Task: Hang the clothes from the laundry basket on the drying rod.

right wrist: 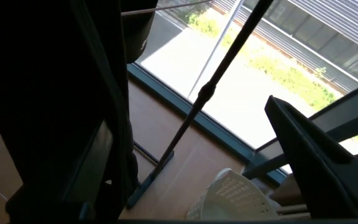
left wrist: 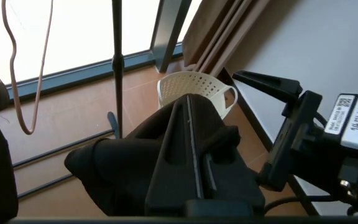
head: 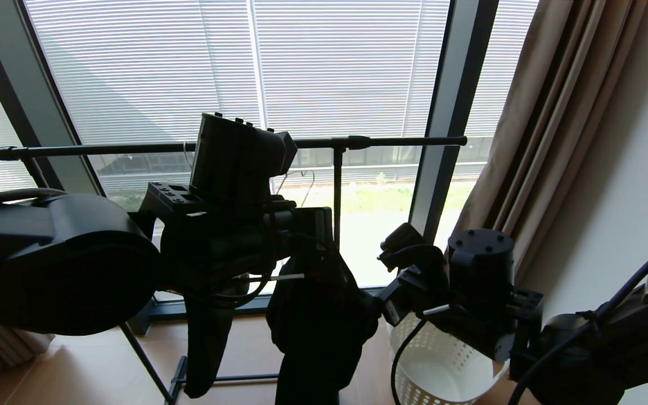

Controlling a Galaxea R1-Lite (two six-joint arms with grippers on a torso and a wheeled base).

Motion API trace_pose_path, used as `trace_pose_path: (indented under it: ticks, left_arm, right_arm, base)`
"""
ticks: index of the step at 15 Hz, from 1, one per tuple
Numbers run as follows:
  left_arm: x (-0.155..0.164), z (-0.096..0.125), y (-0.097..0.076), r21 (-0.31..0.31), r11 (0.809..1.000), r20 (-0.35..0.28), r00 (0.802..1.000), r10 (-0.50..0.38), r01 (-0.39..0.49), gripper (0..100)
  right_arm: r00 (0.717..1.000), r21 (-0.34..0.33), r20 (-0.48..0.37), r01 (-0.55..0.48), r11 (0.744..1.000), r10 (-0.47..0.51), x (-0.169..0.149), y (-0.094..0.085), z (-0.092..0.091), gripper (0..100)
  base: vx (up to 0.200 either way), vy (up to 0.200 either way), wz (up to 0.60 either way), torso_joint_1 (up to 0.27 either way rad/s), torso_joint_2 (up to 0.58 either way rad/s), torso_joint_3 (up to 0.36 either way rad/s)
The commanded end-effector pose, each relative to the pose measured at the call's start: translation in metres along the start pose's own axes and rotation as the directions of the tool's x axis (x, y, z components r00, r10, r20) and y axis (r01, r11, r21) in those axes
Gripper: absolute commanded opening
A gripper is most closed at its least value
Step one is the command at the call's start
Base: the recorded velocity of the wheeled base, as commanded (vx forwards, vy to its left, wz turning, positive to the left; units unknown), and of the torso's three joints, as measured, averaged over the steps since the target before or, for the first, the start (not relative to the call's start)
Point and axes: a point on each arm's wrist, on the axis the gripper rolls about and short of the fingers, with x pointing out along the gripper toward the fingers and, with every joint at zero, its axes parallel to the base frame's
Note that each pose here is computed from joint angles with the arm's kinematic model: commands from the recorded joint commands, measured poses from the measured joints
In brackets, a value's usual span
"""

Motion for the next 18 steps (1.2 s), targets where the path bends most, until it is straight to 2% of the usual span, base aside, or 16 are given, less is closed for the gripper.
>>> trace_pose_path:
  ticks: [1, 2, 3, 6, 8, 10, 13, 15, 18]
  left_arm:
    - [-0.006, 0.002, 0.001, -0.003, 1.000, 0.010, 1.000, -0.004, 0.004, 0]
    - [-0.006, 0.002, 0.001, -0.002, 1.000, 0.008, 1.000, -0.003, 0.003, 0]
    - [-0.006, 0.001, 0.001, -0.002, 1.000, 0.007, 1.000, -0.003, 0.003, 0]
    - [-0.004, -0.013, 0.005, 0.011, 1.000, -0.042, 0.999, 0.012, -0.011, 0]
    - [-0.002, -0.021, 0.011, 0.015, 1.000, -0.069, 0.997, 0.029, -0.028, 0]
    - [0.002, -0.035, 0.024, 0.029, 0.999, -0.133, 0.990, 0.036, -0.033, 0]
    - [0.004, -0.048, 0.036, 0.042, 0.999, -0.206, 0.979, 0.002, 0.006, 0]
    - [0.006, -0.059, 0.042, 0.033, 0.999, -0.255, 0.967, -0.025, 0.034, 0]
    - [0.005, -0.058, 0.042, 0.044, 0.998, -0.254, 0.967, -0.032, 0.045, 0]
  right_arm:
    - [0.999, 0.000, -0.040, 0.000, 1.000, 0.000, 0.009, 0.001, -0.015, 100]
    - [0.999, 0.012, -0.033, 0.002, 1.000, -0.002, 0.009, 0.002, -0.016, 100]
    - [0.999, 0.019, -0.032, 0.007, 1.000, -0.006, 0.009, 0.001, -0.016, 0]
    - [0.999, 0.064, 0.001, 0.047, 0.997, -0.048, 0.006, -0.013, -0.008, 0]
    - [0.996, 0.098, 0.049, 0.073, 0.992, -0.079, -0.003, -0.022, 0.003, 0]
    - [0.984, 0.127, 0.110, 0.127, 0.984, -0.141, -0.021, -0.040, 0.021, 0]
    - [0.969, 0.170, 0.136, 0.180, 0.969, -0.204, -0.031, -0.042, 0.031, 0]
    - [0.969, 0.162, 0.132, 0.189, 0.969, -0.211, -0.031, -0.037, 0.034, 0]
    - [0.971, 0.143, 0.104, 0.199, 0.969, -0.215, -0.031, -0.032, 0.031, 0]
  base:
    - [0.000, 0.000, 0.00, 0.000, 0.00, 0.000]
    - [0.000, 0.000, 0.00, 0.000, 0.00, 0.000]
    - [0.000, 0.000, 0.00, 0.000, 0.00, 0.000]
    - [0.000, 0.000, 0.00, 0.000, 0.00, 0.000]
    - [0.000, 0.000, 0.00, 0.000, 0.00, 0.000]
    - [0.000, 0.000, 0.00, 0.000, 0.00, 0.000]
    - [0.000, 0.000, 0.00, 0.000, 0.00, 0.000]
    - [0.000, 0.000, 0.00, 0.000, 0.00, 0.000]
    - [0.000, 0.000, 0.00, 0.000, 0.00, 0.000]
